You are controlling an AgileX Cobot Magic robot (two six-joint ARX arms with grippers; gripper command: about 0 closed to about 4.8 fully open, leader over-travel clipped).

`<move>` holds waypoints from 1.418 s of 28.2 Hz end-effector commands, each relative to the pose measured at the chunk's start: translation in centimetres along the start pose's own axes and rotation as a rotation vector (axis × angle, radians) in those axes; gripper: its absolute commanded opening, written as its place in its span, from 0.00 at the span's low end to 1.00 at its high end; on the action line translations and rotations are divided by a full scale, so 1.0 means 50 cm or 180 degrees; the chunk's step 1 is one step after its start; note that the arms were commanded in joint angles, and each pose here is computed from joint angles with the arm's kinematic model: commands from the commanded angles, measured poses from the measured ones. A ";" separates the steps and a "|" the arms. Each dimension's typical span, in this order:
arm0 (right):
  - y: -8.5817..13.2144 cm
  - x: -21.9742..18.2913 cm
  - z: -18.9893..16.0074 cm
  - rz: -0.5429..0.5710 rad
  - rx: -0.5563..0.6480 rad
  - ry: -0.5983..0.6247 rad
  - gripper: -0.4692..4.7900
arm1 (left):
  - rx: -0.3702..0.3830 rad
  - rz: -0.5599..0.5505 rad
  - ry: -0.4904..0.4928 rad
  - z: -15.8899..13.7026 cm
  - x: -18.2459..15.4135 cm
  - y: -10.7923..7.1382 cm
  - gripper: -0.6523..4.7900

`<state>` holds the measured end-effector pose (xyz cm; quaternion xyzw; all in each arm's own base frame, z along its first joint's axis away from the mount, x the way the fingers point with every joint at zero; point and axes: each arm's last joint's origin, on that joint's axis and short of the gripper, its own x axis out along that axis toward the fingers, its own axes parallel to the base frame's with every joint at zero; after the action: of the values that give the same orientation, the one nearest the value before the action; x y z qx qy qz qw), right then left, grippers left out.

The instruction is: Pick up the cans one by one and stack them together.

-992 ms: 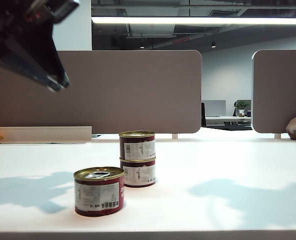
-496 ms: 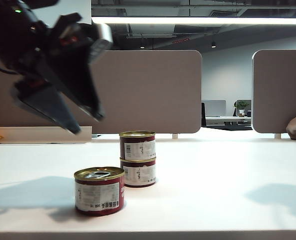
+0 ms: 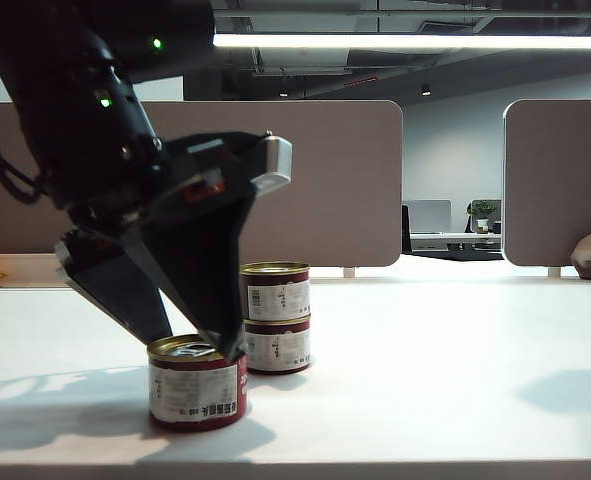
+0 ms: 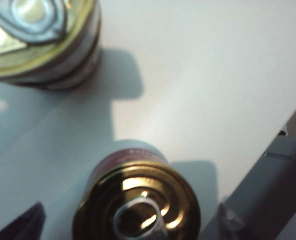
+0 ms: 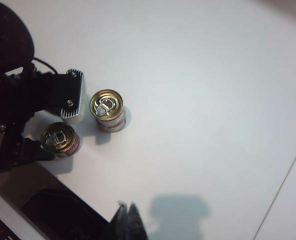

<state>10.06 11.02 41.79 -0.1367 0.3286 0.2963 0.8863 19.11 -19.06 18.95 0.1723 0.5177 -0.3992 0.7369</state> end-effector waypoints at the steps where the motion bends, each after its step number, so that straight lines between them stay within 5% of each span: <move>1: -0.003 -0.011 -0.005 -0.0003 0.0037 -0.0027 0.08 | -0.0039 -0.0032 -0.0083 0.008 0.008 0.001 0.88; 14: -0.008 -0.034 -0.015 0.0008 0.0111 -0.0136 0.08 | -0.0165 -0.0025 0.0071 0.006 0.039 0.007 0.82; 18: -0.009 -0.040 -0.017 0.0012 0.0117 -0.0161 0.08 | -0.0162 -0.0021 0.0056 0.007 0.039 0.007 0.55; 25: -0.009 -0.041 -0.017 0.0013 0.0118 -0.0168 0.08 | -0.0161 -0.0004 0.0052 0.008 0.039 0.007 0.44; 40: -0.009 -0.041 -0.017 0.0013 0.0117 -0.0169 0.08 | -0.0111 0.0222 -0.0300 0.031 -0.057 -0.007 0.43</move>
<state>8.73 9.45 42.35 -0.1172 0.3163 0.2957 0.8937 19.41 -19.17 21.58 0.1575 0.4912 -0.3773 0.7691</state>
